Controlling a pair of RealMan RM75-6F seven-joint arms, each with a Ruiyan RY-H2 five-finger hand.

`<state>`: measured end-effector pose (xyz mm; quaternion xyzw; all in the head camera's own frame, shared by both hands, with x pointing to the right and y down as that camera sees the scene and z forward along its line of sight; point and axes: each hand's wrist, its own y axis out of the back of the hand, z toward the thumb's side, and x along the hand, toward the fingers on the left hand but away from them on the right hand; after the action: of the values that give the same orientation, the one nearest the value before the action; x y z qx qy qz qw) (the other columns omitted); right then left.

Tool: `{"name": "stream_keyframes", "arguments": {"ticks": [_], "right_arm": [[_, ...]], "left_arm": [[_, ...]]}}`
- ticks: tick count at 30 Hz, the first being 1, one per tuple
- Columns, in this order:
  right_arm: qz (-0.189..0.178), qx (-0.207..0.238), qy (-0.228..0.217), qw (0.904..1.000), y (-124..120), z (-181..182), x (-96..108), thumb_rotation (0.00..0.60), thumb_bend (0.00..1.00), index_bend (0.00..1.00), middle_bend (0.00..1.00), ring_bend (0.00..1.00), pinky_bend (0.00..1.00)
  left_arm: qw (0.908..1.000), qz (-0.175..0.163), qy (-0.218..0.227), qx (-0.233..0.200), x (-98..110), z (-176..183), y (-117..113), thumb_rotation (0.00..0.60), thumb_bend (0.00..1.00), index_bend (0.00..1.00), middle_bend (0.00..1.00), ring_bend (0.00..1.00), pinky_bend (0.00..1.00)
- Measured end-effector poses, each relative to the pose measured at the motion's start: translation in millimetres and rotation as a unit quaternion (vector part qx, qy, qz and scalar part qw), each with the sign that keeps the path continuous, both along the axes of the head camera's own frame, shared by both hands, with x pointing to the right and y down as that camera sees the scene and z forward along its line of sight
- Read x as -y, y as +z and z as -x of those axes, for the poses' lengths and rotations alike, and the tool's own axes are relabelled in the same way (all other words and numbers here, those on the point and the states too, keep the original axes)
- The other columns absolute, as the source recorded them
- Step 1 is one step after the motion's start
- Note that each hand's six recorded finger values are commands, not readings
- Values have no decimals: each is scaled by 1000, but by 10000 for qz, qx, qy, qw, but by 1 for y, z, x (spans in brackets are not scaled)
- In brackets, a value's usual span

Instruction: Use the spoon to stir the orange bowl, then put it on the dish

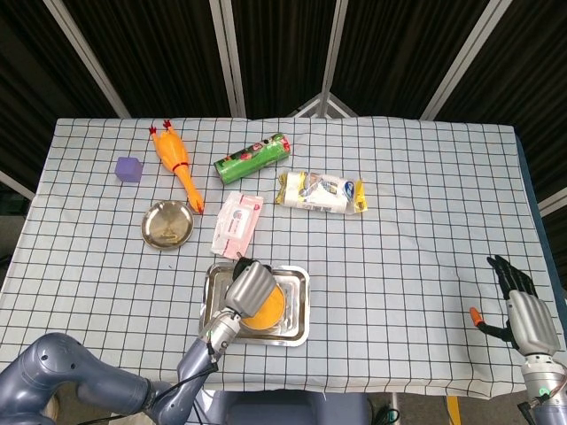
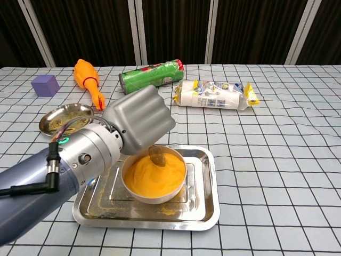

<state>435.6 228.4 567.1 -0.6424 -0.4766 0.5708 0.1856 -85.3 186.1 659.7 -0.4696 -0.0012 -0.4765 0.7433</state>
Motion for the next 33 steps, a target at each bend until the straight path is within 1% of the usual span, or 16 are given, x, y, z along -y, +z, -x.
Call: {"name": "stream_keyframes", "arguments": {"ticks": [8, 19, 23, 31, 33], "right_arm": [[3, -1, 6, 10000, 0, 0, 0, 600, 397, 0, 0, 0, 0], [2, -3, 18, 10000, 0, 0, 0, 600, 397, 0, 0, 0, 0], [4, -5, 16, 10000, 0, 0, 0, 600, 397, 0, 0, 0, 0], [5, -9, 14, 10000, 0, 0, 0, 600, 396, 0, 0, 0, 0], [6, -3, 20, 10000, 0, 0, 0, 600, 397, 0, 0, 0, 0]], "left_arm": [[9999, 152, 54, -38, -8, 4, -2, 600, 737, 860, 1000, 995, 976], [9989, 394, 35, -250, -17, 6, -11, 600, 737, 860, 1000, 995, 976], [9989, 349, 44, -301, -15, 9, -17, 600, 737, 859, 1000, 995, 976], [9992, 248, -106, -294, -3, 17, -23, 600, 737, 859, 1000, 995, 976], [9990, 276, -128, -320, -2, 18, -24, 600, 737, 859, 1000, 995, 976]]}}
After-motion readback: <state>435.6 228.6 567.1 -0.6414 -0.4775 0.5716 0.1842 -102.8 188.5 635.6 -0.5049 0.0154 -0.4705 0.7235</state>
